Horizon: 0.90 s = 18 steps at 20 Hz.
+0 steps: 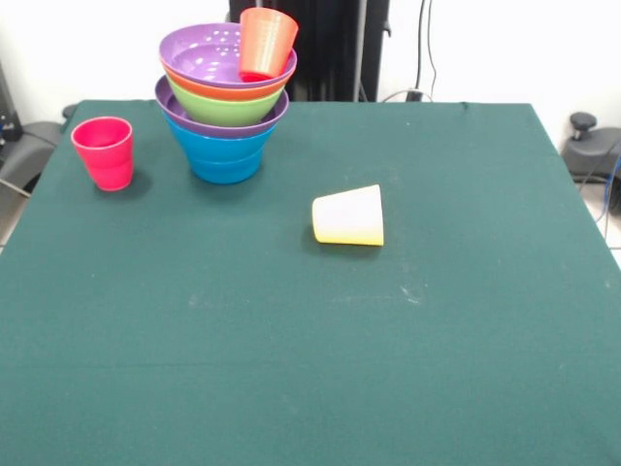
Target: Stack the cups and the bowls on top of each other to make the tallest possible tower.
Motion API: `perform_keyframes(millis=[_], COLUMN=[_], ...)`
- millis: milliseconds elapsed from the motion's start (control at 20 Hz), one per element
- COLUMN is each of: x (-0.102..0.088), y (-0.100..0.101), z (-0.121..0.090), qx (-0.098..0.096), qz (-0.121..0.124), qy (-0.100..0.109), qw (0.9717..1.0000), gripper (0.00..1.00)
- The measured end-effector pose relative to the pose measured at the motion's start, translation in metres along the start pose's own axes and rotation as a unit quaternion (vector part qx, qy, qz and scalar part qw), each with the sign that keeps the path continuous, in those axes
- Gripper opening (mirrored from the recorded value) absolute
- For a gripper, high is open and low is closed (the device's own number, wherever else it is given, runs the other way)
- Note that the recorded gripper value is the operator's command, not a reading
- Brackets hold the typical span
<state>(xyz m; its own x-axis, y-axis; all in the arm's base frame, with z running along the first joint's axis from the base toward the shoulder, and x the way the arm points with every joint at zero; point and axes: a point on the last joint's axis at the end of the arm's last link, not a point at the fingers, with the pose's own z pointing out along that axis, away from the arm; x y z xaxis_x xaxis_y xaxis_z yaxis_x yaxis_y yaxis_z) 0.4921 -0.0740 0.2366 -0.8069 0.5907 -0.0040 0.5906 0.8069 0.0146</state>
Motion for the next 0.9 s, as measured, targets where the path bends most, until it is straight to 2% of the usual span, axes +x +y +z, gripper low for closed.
perform_keyframes(millis=[600,900], x=[0.010,0.002], y=[0.013,0.012], z=[0.034,0.045], qx=[-0.004,-0.001], qz=[-0.010,-0.014], qy=[0.029,0.034], qw=[0.9995,0.9993], gripper=[1.00,1.00])
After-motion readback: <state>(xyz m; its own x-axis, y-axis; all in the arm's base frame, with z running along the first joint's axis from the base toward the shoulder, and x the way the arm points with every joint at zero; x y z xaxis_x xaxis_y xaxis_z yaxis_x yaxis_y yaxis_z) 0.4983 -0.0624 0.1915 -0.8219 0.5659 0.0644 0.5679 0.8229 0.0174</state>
